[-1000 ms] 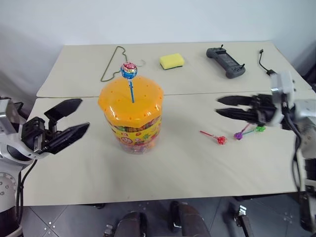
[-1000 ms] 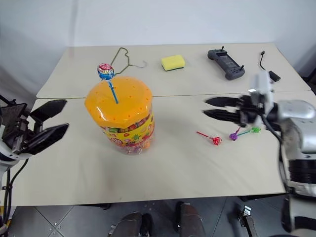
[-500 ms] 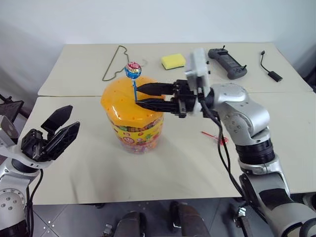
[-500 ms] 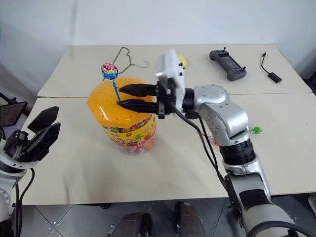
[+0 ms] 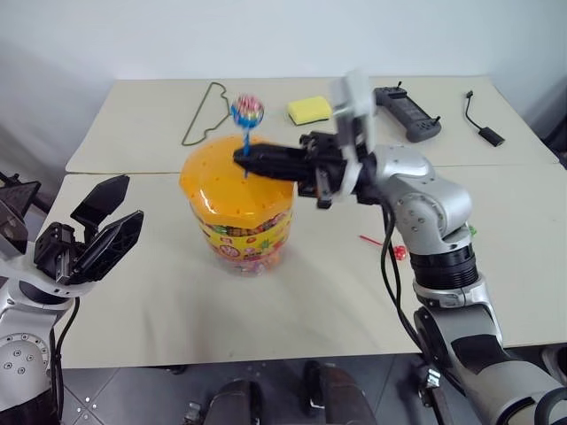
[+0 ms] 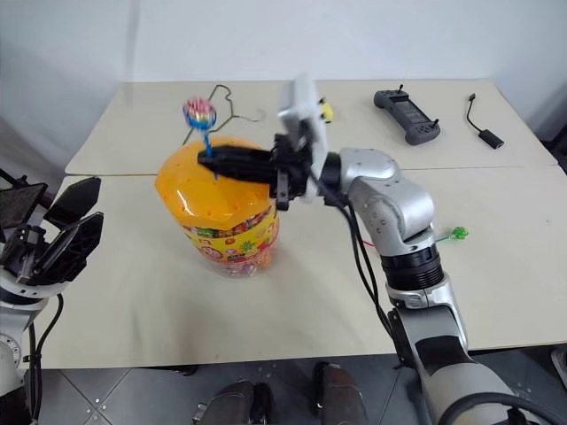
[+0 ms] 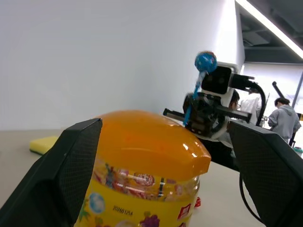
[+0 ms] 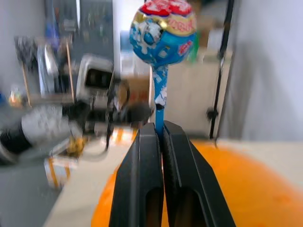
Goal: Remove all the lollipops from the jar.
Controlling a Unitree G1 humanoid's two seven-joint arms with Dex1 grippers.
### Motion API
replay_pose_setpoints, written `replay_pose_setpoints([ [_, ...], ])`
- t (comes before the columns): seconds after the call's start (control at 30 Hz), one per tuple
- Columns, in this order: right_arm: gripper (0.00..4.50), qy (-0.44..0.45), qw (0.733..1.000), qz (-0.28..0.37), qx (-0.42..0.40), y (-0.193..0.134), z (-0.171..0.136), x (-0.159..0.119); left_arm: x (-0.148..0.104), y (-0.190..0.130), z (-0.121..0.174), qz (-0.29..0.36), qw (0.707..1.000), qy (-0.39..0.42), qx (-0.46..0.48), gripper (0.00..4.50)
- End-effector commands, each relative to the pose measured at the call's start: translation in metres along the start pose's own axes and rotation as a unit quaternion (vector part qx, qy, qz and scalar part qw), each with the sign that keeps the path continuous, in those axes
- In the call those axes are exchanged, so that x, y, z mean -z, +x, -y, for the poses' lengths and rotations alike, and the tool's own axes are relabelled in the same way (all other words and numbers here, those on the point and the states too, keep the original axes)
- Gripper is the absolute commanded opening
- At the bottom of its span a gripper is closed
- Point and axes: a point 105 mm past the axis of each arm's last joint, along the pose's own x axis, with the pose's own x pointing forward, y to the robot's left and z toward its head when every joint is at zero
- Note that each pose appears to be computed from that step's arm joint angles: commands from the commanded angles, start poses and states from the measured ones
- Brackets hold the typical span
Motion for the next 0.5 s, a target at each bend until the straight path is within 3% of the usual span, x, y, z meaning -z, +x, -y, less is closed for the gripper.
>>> replay_pose_setpoints([
  [0.03, 0.04, -0.026, 0.998, 0.034, 0.041, -0.032, 0.014, -0.046, -0.007, 0.015, 0.016, -0.025, 0.997, 0.033, 0.060, 4.50],
  [0.07, 0.04, -0.035, 0.997, 0.009, 0.065, -0.046, 0.021, -0.048, -0.005, 0.016, 0.018, -0.038, 0.996, 0.035, 0.069, 4.50],
  [0.13, 0.04, -0.072, 0.972, -0.167, 0.147, -0.110, 0.039, -0.022, 0.006, 0.015, 0.024, -0.095, 0.990, 0.030, 0.104, 4.50],
  [0.2, 0.04, -0.080, 0.939, -0.282, 0.181, -0.156, 0.041, -0.007, 0.015, 0.012, 0.030, -0.132, 0.983, 0.022, 0.129, 4.50],
  [0.3, 0.04, -0.093, 0.852, -0.457, 0.240, -0.249, 0.032, 0.013, 0.023, 0.006, 0.031, -0.167, 0.974, 0.024, 0.150, 4.50],
  [0.37, 0.04, -0.078, 0.809, -0.523, 0.257, -0.297, 0.016, 0.021, 0.025, 0.002, 0.028, -0.184, 0.970, 0.029, 0.156, 4.50],
  [0.5, 0.04, -0.027, 0.751, -0.586, 0.303, -0.361, -0.009, 0.034, 0.024, 0.005, 0.025, -0.184, 0.967, 0.040, 0.169, 4.50],
])
